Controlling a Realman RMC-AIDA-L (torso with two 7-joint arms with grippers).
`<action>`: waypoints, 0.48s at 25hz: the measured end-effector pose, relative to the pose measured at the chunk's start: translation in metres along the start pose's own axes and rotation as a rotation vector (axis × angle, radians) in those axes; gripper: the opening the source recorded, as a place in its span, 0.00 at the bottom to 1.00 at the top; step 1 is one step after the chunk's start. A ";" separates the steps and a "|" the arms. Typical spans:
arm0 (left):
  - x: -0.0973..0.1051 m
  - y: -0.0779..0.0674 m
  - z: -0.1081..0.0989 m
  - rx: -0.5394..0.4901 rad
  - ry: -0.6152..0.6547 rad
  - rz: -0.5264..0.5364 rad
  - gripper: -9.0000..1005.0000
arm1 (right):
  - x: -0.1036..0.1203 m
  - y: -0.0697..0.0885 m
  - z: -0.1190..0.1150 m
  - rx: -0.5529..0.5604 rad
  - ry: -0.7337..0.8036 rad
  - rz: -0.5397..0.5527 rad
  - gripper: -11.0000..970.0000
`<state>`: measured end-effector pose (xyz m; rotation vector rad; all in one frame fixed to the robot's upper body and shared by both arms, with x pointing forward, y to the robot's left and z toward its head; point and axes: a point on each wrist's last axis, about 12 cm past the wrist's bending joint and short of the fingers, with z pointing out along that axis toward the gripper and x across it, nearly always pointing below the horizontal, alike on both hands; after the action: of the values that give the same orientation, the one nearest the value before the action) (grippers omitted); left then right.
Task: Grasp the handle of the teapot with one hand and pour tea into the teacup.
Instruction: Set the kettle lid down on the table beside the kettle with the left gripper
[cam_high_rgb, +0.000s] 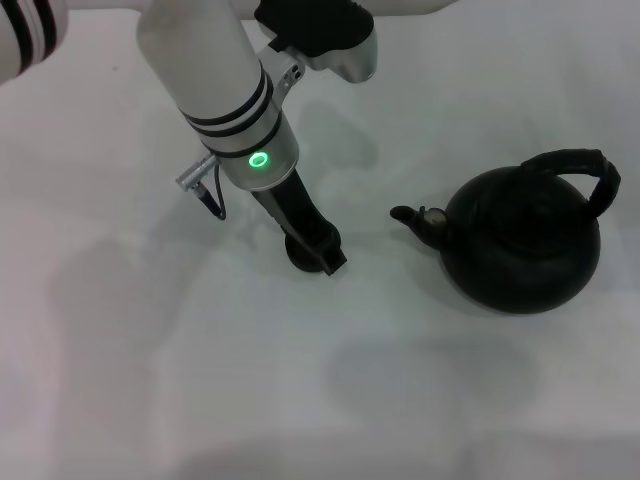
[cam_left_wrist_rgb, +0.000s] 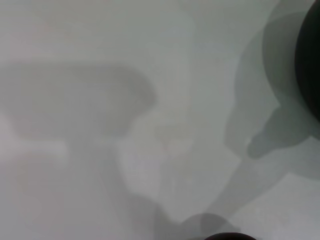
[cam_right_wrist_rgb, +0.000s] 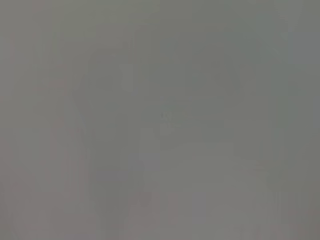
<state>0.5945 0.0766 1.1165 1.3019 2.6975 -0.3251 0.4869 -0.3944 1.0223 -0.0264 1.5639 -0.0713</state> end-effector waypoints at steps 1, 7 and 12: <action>0.000 0.000 0.000 -0.001 -0.001 0.001 0.70 | 0.000 0.000 0.000 0.000 0.000 0.000 0.90; -0.001 0.000 0.000 -0.004 -0.003 0.000 0.70 | 0.000 0.000 0.000 0.000 0.000 0.000 0.90; 0.000 0.001 0.001 -0.004 0.002 -0.005 0.70 | 0.000 0.000 0.000 0.000 -0.001 0.000 0.90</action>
<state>0.5954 0.0771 1.1155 1.2952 2.7023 -0.3193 0.4869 -0.3943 1.0225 -0.0268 1.5627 -0.0709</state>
